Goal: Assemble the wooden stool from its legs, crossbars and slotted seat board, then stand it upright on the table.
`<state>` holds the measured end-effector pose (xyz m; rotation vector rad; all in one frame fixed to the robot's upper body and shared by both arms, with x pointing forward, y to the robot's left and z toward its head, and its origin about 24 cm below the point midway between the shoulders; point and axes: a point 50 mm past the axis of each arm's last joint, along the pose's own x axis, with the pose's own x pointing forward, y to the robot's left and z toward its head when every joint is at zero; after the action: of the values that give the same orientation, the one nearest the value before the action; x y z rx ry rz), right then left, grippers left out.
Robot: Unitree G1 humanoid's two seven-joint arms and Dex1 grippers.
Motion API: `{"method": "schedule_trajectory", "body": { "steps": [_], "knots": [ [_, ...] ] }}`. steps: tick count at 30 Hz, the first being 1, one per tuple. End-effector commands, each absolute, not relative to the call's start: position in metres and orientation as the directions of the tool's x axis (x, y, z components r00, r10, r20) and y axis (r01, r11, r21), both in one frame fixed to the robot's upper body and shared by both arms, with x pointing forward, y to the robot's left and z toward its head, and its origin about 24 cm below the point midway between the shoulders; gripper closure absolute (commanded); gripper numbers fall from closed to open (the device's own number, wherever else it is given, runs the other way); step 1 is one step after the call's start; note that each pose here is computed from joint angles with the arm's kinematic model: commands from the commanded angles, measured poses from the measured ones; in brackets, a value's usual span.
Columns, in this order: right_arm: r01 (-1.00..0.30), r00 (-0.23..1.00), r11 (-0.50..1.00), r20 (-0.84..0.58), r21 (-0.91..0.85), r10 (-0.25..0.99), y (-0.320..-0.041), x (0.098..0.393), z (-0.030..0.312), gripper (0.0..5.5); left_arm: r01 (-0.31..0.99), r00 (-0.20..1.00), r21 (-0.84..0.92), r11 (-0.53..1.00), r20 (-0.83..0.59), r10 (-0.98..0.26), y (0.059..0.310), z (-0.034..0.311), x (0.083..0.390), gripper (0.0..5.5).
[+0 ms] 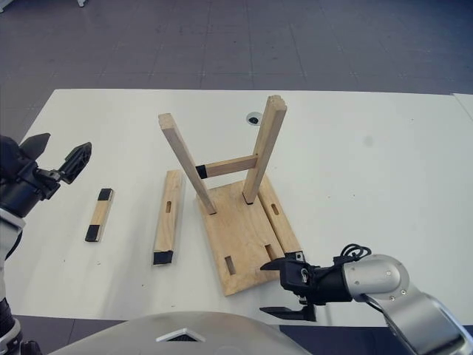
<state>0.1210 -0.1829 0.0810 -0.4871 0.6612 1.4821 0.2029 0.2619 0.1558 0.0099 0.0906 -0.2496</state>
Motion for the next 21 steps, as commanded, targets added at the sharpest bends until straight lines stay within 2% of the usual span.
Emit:
{"method": "schedule_trajectory", "body": {
  "steps": [1, 9, 16, 21],
  "knots": [
    [-1.0, 0.012, 0.018, -0.716, 0.001, 0.698, -0.178, 0.133, 0.072, 1.47, 0.234, 0.971, -0.005, 0.972, -0.045, -0.234, 0.26, 0.165, 0.203, 0.7],
    [-0.973, 0.187, 0.027, -0.715, -0.228, 0.674, -0.145, 0.165, 0.046, 1.47, 0.131, 0.987, 0.014, 0.991, -0.096, -0.129, 0.261, 0.147, 0.205, 0.7],
    [-0.967, 0.211, 0.045, -0.691, -0.25, 0.691, -0.135, 0.169, 0.042, 1.47, 0.139, 0.973, 0.036, 0.99, -0.188, -0.13, 0.252, 0.125, 0.197, 0.7],
    [-0.962, 0.228, 0.073, -0.624, -0.264, 0.748, -0.128, 0.164, 0.062, 1.47, 0.148, 0.949, 0.008, 0.989, -0.283, -0.139, 0.237, 0.103, 0.186, 0.7]
  ]
}}
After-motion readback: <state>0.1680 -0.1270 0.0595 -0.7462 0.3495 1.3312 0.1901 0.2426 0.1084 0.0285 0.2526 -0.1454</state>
